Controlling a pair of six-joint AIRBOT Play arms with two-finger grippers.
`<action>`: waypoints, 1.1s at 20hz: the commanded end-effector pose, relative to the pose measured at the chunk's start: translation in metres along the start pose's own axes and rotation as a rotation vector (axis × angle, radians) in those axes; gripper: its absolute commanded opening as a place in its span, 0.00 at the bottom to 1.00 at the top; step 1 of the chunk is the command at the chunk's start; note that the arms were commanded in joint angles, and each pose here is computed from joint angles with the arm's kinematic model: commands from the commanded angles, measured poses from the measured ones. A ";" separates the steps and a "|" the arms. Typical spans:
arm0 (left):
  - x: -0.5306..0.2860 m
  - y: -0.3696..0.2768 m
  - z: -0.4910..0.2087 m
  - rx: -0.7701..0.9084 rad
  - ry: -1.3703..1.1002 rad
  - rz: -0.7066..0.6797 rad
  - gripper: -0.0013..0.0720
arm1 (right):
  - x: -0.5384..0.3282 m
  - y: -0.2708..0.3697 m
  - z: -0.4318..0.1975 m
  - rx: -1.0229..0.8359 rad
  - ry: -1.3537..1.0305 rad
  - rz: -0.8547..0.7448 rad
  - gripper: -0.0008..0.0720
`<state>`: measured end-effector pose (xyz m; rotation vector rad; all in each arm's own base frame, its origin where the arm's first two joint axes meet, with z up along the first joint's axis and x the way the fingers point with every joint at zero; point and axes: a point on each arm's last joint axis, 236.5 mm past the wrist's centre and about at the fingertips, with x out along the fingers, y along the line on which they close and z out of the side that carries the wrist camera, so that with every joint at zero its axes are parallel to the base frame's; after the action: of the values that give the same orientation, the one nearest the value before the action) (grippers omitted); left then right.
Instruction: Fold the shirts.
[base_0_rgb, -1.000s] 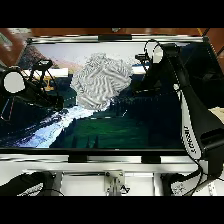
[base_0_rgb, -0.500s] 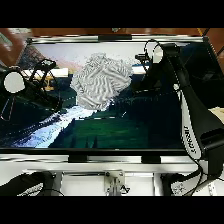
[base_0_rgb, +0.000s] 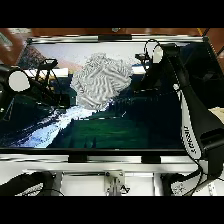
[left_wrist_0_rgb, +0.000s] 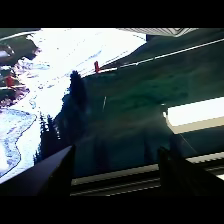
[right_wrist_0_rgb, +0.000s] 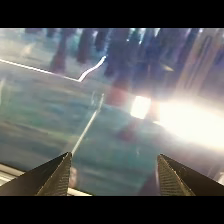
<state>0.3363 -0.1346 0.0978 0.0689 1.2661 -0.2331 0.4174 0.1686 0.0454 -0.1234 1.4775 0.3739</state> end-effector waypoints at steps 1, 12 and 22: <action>0.014 -0.010 0.007 -0.069 0.005 -0.040 0.85 | -0.001 -0.012 -0.008 -0.004 0.036 -0.052 0.91; 0.172 0.043 0.094 -0.302 -0.002 -0.200 1.00 | -0.036 -0.061 -0.046 0.012 0.133 -0.268 0.91; 0.198 -0.005 0.122 -0.210 0.006 -0.452 0.10 | -0.072 -0.069 -0.050 0.041 0.051 -0.320 0.91</action>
<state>0.5150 -0.1741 -0.0663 -0.4716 1.2762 -0.3416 0.3878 0.0846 0.0944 -0.3301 1.5045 0.1167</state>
